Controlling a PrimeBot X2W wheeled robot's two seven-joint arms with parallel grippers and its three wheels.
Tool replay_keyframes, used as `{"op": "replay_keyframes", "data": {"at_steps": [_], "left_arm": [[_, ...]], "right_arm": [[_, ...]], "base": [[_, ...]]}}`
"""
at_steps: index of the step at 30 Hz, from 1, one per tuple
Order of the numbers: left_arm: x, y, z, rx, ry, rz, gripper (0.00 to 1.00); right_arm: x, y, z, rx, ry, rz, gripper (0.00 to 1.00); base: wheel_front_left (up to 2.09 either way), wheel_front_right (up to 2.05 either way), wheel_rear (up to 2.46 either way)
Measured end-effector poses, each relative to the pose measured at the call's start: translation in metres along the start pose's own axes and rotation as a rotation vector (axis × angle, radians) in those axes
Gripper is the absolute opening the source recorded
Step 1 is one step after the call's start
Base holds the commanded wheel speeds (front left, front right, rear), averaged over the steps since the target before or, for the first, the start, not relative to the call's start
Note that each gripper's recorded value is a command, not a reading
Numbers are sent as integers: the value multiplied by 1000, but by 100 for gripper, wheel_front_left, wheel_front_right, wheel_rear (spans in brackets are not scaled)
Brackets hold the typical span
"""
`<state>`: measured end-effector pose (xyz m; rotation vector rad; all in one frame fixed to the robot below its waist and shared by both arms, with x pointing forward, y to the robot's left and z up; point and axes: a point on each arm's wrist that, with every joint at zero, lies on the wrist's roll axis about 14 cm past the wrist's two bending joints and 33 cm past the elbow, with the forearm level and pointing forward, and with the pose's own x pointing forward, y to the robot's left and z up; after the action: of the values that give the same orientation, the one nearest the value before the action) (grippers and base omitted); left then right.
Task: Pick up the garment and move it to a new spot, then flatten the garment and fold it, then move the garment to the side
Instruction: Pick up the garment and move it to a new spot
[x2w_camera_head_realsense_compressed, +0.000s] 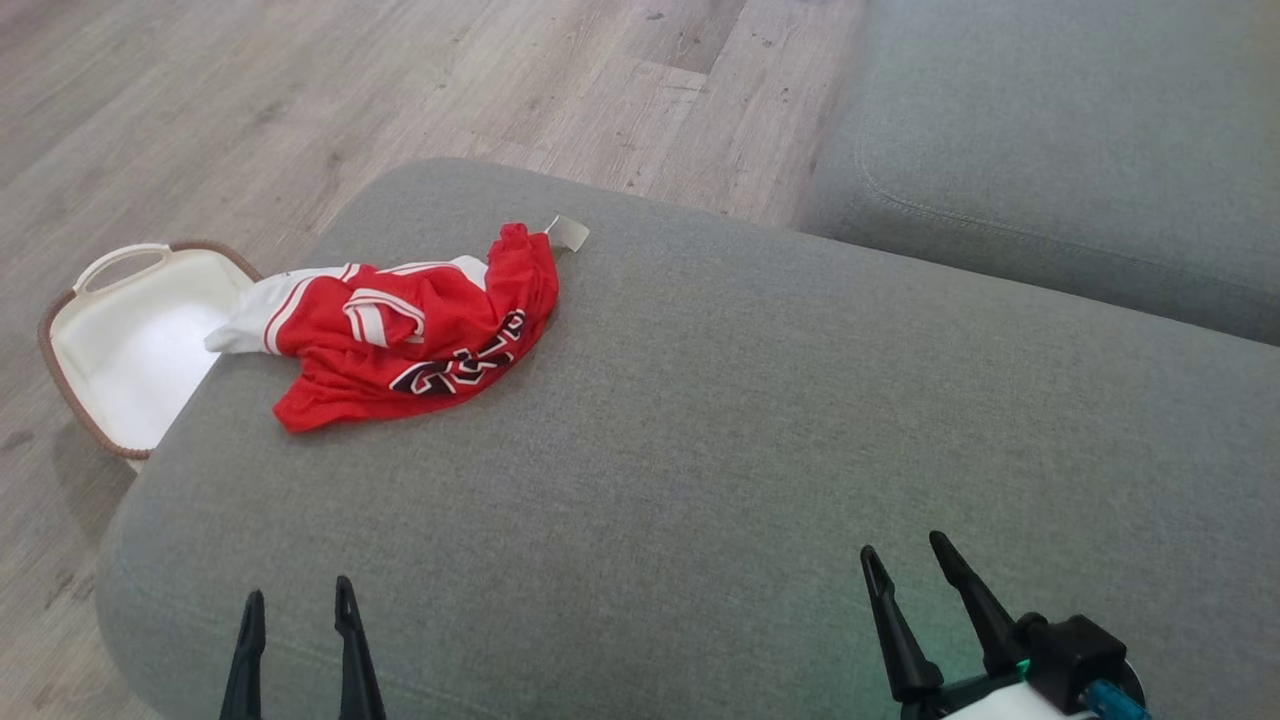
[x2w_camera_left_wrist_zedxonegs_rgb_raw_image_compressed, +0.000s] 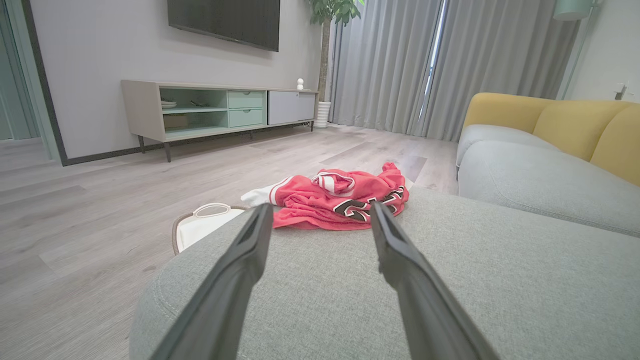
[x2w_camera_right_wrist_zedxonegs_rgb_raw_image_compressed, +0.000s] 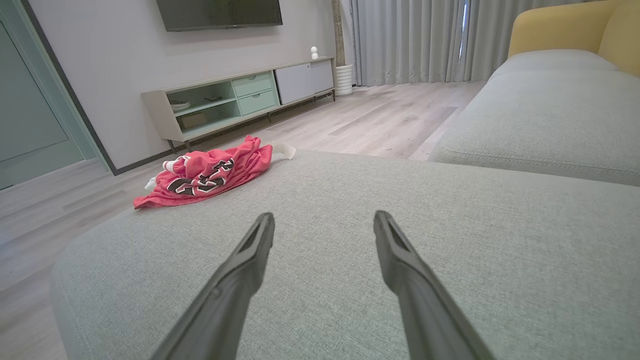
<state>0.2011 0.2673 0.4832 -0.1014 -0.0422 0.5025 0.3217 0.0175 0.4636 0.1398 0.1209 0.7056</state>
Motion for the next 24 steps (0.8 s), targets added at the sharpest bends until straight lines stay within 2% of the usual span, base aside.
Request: {"op": "replay_keyframes", "data": {"at_steps": [6, 13, 20, 24], "left_arm": [[3, 2, 0, 11, 4, 0, 100], [44, -2, 30, 76, -85, -54, 100], [129, -29, 75, 173, -203, -170, 100], [186, -46, 79, 226, -159, -211, 100]], "right_arm": [[1, -1, -4, 8, 11, 0, 100], [3, -14, -15, -7, 50, 2, 100], [28, -45, -19, -77, 66, 37, 100], [42, -67, -26, -111, 85, 49, 100]], "base": [[0, 0, 0], [0, 0, 0], [0, 0, 0], [0, 0, 0]]}}
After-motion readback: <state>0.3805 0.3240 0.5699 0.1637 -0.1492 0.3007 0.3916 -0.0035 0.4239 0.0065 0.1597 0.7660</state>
